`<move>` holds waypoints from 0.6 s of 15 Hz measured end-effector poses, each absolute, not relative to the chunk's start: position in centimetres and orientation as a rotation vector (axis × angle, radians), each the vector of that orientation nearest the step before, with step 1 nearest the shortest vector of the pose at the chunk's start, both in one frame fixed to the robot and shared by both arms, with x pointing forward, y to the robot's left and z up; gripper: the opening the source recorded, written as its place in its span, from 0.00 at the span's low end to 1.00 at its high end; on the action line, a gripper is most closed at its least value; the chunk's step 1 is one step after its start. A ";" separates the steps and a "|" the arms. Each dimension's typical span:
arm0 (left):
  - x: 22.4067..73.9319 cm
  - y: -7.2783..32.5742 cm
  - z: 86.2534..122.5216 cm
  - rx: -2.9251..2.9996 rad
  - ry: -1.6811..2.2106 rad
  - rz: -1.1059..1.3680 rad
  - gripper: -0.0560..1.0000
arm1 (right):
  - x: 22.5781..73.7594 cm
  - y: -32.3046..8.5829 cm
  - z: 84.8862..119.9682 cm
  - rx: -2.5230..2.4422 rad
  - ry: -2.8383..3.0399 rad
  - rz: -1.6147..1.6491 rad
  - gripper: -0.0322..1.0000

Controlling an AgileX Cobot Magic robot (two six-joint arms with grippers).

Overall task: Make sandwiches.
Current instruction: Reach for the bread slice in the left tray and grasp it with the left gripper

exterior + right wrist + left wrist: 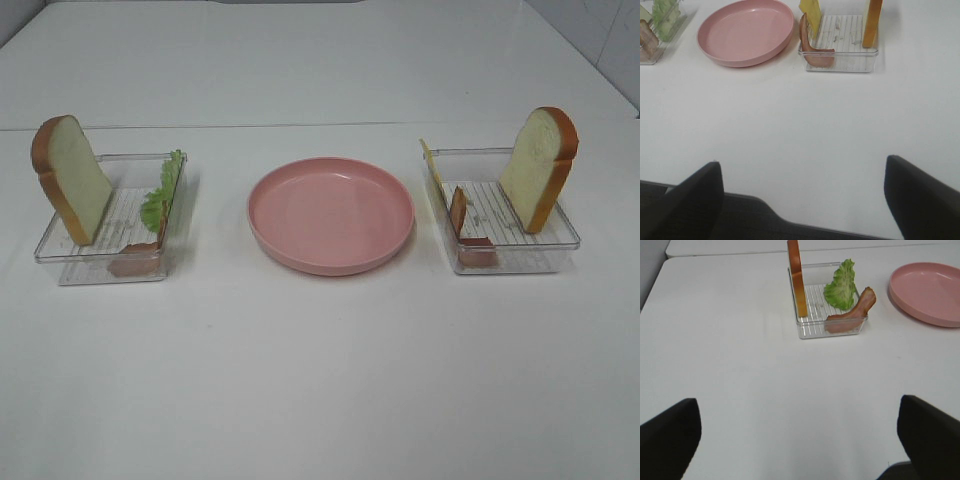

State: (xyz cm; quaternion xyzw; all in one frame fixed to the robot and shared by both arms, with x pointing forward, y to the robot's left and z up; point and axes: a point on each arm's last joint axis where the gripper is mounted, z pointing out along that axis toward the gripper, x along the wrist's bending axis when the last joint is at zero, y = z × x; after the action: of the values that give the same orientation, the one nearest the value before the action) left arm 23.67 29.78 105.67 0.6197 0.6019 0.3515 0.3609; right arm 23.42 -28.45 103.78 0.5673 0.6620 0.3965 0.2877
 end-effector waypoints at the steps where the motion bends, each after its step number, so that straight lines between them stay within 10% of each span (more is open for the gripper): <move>1: 24.6 29.8 106.3 1.654 1.608 0.848 0.99 | 23.4 -28.5 103.8 1.515 1.768 1.059 0.86; 9: 41.6 30.7 115.2 1.945 1.914 0.589 0.99 | 23.4 -28.5 103.8 1.515 1.768 1.059 0.86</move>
State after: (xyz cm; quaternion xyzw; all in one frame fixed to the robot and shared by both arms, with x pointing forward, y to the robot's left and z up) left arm 41.64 30.74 115.25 0.6860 0.6752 0.2078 0.1742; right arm 23.42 -28.45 103.78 0.5673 0.6620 0.3965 0.2877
